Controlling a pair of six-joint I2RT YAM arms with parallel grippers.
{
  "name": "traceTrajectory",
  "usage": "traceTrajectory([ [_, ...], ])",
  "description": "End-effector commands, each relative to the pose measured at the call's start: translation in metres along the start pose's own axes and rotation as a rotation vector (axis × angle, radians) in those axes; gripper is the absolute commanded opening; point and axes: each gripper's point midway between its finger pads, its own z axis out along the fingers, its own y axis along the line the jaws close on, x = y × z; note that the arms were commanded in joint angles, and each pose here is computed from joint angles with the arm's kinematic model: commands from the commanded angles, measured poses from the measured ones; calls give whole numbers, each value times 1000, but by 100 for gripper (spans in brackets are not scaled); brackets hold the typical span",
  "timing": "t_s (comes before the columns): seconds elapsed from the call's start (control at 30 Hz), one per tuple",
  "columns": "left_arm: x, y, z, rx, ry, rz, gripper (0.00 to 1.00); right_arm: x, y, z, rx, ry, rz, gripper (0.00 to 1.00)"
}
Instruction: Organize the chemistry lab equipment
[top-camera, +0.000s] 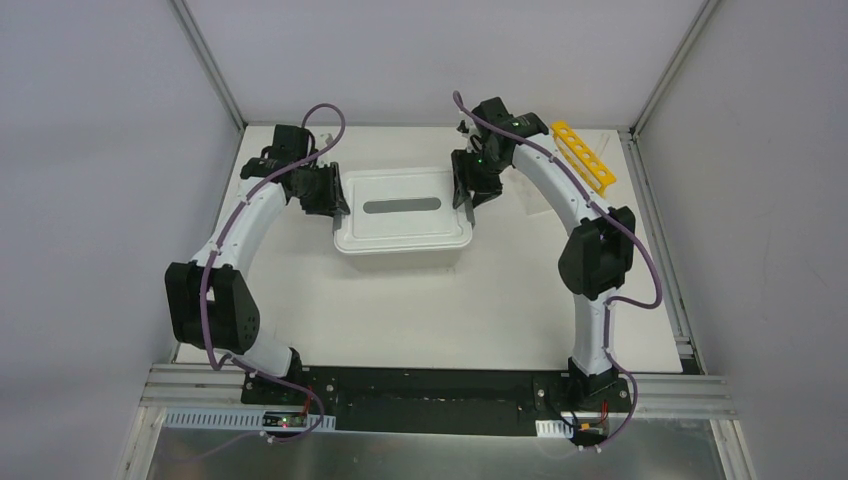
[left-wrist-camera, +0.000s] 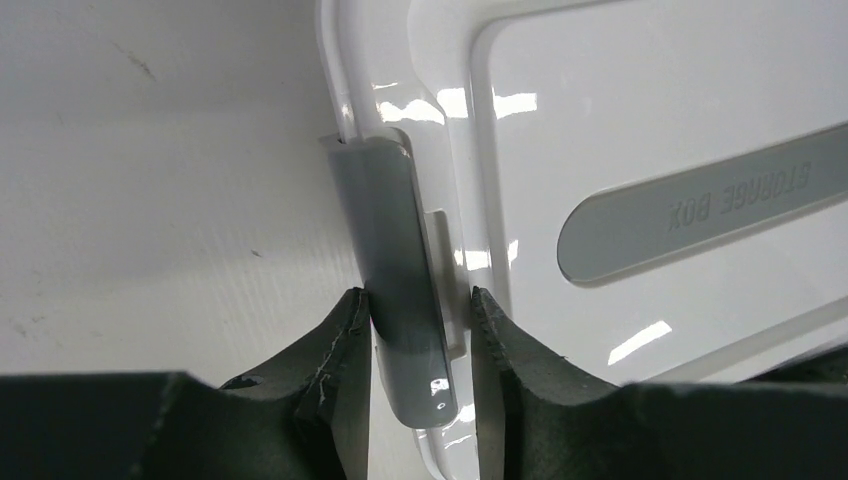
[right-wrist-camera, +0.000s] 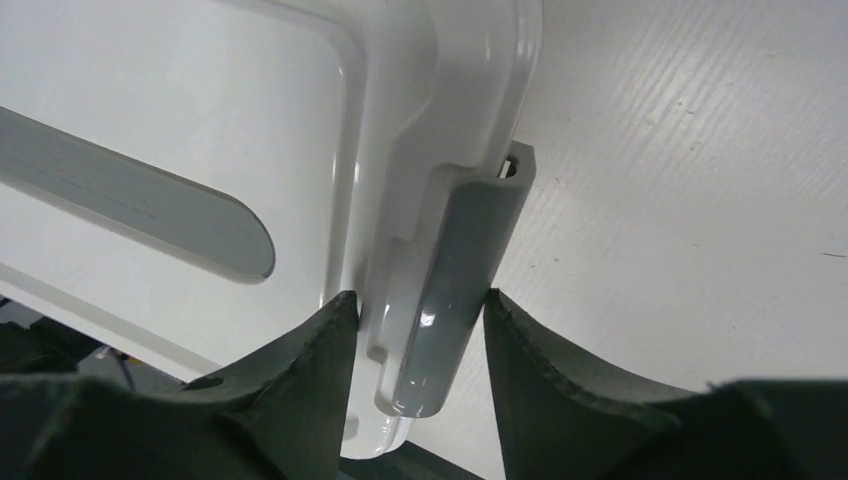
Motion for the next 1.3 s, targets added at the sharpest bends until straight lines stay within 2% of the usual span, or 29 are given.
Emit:
traceTrajectory([
  [0.0, 36, -1, 16, -62, 155, 112, 10, 13, -1, 0, 75, 54, -74, 27],
  [0.17, 39, -5, 19, -50, 181, 99, 3, 15, 1, 2, 81, 60, -77, 17],
  [0.33, 35, -14, 21, -8, 181, 84, 2, 9, 5, -2, 54, 26, -63, 16],
  [0.5, 1, -29, 33, 53, 144, 110, 0, -13, -12, -6, 62, -43, -8, 17],
  [0.73, -63, -44, 65, 108, 53, 143, 0, -60, -59, -10, 91, -145, 38, 19],
  [0.9, -101, -47, 99, 128, 16, 170, 2, -84, -89, -2, 125, -212, 52, 24],
  [1.0, -108, -51, 115, 161, 24, 152, 4, -94, -109, -1, 147, -240, 73, 28],
  [1.07, -113, -52, 114, 164, 9, 148, 8, -103, -112, -8, 129, -267, 77, 36],
  [1.13, -118, -53, 106, 180, -8, 128, 18, -115, -108, -21, 108, -320, 59, 50],
  [1.17, -122, -54, 100, 199, -18, 117, 26, -122, -103, -30, 93, -354, 37, 57],
  [1.27, -142, -52, 72, 202, -91, 90, 62, -136, -86, -62, 54, -441, -5, 86],
])
